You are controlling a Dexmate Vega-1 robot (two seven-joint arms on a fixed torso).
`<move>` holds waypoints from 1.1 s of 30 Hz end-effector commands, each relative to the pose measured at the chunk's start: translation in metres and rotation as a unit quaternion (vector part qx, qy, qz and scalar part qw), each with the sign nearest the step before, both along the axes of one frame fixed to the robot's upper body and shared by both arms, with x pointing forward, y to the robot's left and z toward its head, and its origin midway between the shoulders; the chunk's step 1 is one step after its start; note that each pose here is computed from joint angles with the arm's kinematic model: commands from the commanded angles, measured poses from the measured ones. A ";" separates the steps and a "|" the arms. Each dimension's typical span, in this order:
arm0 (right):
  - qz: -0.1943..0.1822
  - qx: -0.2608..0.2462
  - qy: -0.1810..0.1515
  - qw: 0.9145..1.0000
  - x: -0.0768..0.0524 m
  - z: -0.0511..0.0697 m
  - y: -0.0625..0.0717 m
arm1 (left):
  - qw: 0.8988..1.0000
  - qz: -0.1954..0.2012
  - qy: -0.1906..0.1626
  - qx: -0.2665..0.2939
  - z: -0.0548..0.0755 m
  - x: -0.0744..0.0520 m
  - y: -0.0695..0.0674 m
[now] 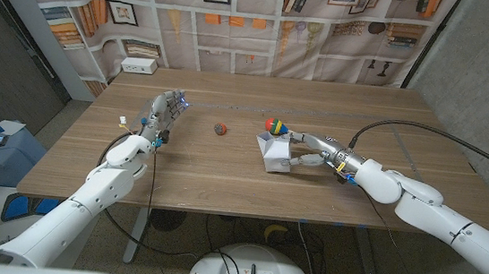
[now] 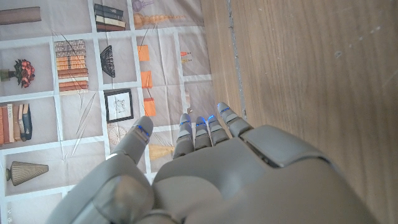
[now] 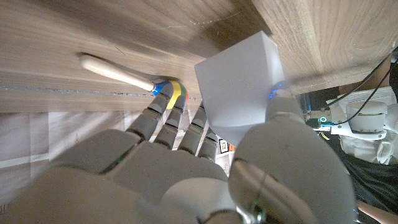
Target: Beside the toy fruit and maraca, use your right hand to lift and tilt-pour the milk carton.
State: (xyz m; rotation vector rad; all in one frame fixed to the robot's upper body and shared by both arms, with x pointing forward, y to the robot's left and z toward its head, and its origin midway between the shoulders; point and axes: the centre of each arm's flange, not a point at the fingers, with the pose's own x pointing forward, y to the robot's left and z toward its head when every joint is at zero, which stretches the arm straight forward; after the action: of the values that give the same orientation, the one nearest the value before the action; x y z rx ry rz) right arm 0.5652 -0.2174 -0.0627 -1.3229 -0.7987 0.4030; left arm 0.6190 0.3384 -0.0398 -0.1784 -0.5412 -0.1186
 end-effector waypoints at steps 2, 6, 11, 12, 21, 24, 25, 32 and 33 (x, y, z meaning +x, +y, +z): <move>-0.002 -0.001 0.002 1.000 0.006 -0.003 0.001 | 1.000 -0.002 0.004 -0.002 -0.002 0.004 -0.001; -0.001 -0.003 0.006 1.000 0.008 -0.004 0.001 | 1.000 -0.001 0.006 -0.004 -0.004 0.004 -0.001; -0.001 -0.005 0.015 1.000 0.009 -0.004 0.002 | 1.000 0.000 0.007 -0.005 -0.005 0.004 0.000; -0.001 -0.007 0.017 1.000 0.009 -0.004 0.002 | 1.000 0.000 0.007 -0.005 -0.005 0.004 0.000; 0.005 -0.022 0.029 0.999 0.010 -0.002 0.003 | 1.000 -0.002 0.011 -0.007 -0.006 0.009 0.000; 0.004 -0.026 0.033 0.999 0.010 -0.001 0.003 | 1.000 -0.004 0.012 -0.006 -0.006 0.011 -0.001; 0.005 -0.030 0.038 0.999 0.010 0.000 0.003 | 1.000 -0.004 0.013 -0.006 -0.006 0.012 -0.001; 0.008 -0.035 0.045 0.998 0.010 0.000 0.002 | 1.000 -0.006 0.014 -0.006 -0.005 0.015 -0.002; 0.009 -0.037 0.045 0.998 0.010 0.000 0.002 | 1.000 -0.006 0.015 -0.006 -0.005 0.015 -0.002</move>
State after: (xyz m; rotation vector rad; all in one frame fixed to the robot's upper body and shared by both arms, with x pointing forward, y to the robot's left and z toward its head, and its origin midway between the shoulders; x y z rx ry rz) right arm 0.5751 -0.2146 -0.0641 -1.3472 -0.7417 0.4746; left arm 0.6293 0.3379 -0.0449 -0.1922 -0.5197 -0.1195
